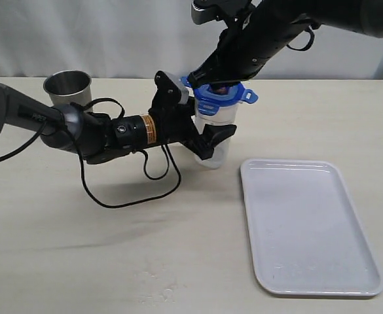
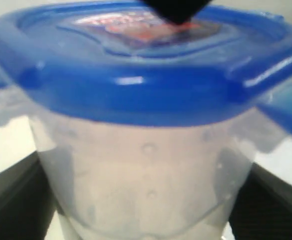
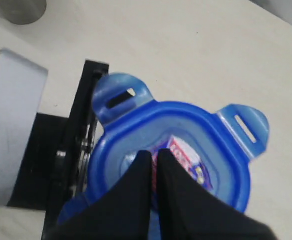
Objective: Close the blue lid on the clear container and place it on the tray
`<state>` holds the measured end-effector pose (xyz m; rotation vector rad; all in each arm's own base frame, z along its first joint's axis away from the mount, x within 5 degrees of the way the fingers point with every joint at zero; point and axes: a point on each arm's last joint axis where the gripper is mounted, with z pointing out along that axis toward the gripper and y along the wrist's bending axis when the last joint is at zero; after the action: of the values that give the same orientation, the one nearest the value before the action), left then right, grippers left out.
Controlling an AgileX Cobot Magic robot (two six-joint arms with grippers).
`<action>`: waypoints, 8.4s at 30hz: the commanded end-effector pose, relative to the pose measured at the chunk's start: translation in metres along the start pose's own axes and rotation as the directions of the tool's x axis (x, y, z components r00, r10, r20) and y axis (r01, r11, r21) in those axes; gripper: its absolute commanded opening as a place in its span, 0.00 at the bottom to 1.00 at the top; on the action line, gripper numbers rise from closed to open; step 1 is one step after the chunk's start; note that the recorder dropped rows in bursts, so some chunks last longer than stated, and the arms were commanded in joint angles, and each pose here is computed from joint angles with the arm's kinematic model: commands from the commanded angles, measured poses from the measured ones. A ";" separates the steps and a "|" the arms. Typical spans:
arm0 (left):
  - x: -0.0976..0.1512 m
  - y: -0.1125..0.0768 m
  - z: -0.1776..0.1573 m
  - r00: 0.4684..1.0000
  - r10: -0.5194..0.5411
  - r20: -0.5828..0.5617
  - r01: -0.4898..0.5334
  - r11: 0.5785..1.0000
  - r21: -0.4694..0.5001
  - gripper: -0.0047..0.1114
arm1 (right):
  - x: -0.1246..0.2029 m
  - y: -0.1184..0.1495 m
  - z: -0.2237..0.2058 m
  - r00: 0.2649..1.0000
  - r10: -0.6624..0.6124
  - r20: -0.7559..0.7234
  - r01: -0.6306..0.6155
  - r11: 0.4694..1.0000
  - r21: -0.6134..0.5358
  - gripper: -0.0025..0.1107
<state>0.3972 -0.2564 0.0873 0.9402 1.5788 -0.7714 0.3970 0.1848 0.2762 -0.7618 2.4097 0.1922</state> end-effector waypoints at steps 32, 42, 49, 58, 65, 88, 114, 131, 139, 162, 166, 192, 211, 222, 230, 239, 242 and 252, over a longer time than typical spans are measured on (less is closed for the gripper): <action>0.031 0.031 -0.113 0.993 0.067 -0.095 -0.037 0.957 0.289 0.04 | -0.011 0.052 -0.041 0.998 -0.041 0.057 0.054 0.962 -0.267 0.43; 0.033 0.032 -0.113 0.990 0.072 -0.124 -0.034 0.958 0.284 0.04 | -0.029 0.045 -0.005 0.999 -0.035 -0.033 0.025 0.966 -0.258 0.43; 0.033 0.031 -0.113 0.989 0.075 -0.124 -0.037 0.957 0.286 0.04 | -0.040 0.034 0.016 0.995 -0.029 -0.094 0.012 0.985 -0.170 0.43; 0.034 0.032 -0.113 0.988 0.083 -0.128 -0.044 0.958 0.284 0.04 | -0.031 0.043 0.031 0.978 -0.127 -0.167 0.076 0.956 -0.285 0.43; 0.034 0.032 -0.113 0.988 0.083 -0.128 -0.044 0.958 0.284 0.04 | -0.020 0.038 0.045 0.957 -0.145 -0.251 0.070 0.955 -0.287 0.43; 0.033 0.032 -0.113 0.988 0.086 -0.126 -0.047 0.957 0.288 0.04 | -0.004 0.032 0.083 0.950 -0.085 -0.299 -0.040 0.920 -0.389 0.43; 0.034 0.033 -0.113 0.988 0.086 -0.129 -0.046 0.958 0.284 0.04 | 0.033 0.035 0.106 0.898 -0.139 -0.417 -0.047 0.913 -0.406 0.55; 0.035 0.034 -0.114 0.987 0.088 -0.138 -0.047 0.960 0.277 0.04 | 0.041 0.042 0.116 0.897 -0.126 -0.424 -0.099 0.878 -0.469 0.38; 0.035 0.036 -0.116 0.987 0.080 -0.137 -0.041 0.963 0.268 0.04 | 0.027 0.031 0.102 0.904 -0.157 -0.398 -0.009 0.923 -0.385 0.56; 0.038 0.039 -0.116 0.982 0.082 -0.172 -0.039 0.970 0.239 0.04 | -0.056 0.030 0.010 0.981 -0.187 -0.046 0.164 0.937 -0.307 0.57; 0.038 0.039 -0.116 0.981 0.082 -0.175 -0.039 0.971 0.237 0.04 | -0.063 0.070 -0.009 0.968 -0.250 0.007 0.236 0.905 -0.353 0.57; 0.037 0.040 -0.116 0.983 0.074 -0.168 -0.033 0.972 0.232 0.04 | 0.007 0.165 0.048 0.757 -0.548 -0.355 0.588 0.809 0.005 0.55; 0.037 0.039 -0.116 0.984 0.064 -0.166 -0.023 0.972 0.235 0.04 | 0.035 0.168 0.078 0.764 -0.559 -0.322 0.602 0.798 0.044 0.39; 0.036 0.038 -0.116 0.987 0.053 -0.155 -0.013 0.969 0.247 0.04 | 0.039 0.165 0.086 0.772 -0.563 -0.296 0.612 0.784 0.103 0.39; 0.036 0.037 -0.116 0.987 0.055 -0.153 -0.014 0.968 0.252 0.04 | 0.051 0.166 0.106 0.750 -0.566 -0.343 0.624 0.778 0.081 0.32; 0.036 0.037 -0.116 0.987 0.050 -0.154 -0.010 0.968 0.251 0.04 | 0.055 0.164 0.111 0.724 -0.579 -0.376 0.651 0.754 0.092 0.26; 0.036 0.037 -0.116 0.987 0.050 -0.154 -0.010 0.968 0.251 0.04 | 0.055 0.163 0.111 0.714 -0.583 -0.387 0.659 0.746 0.092 0.26; 0.036 0.037 -0.116 0.987 0.050 -0.154 -0.010 0.968 0.251 0.04 | 0.039 0.160 0.080 0.705 -0.613 -0.357 0.680 0.727 0.095 0.46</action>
<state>0.3827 -0.1305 0.0851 1.1386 1.6135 -0.8788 0.3253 0.3437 0.2221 -1.5333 1.9086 -0.4679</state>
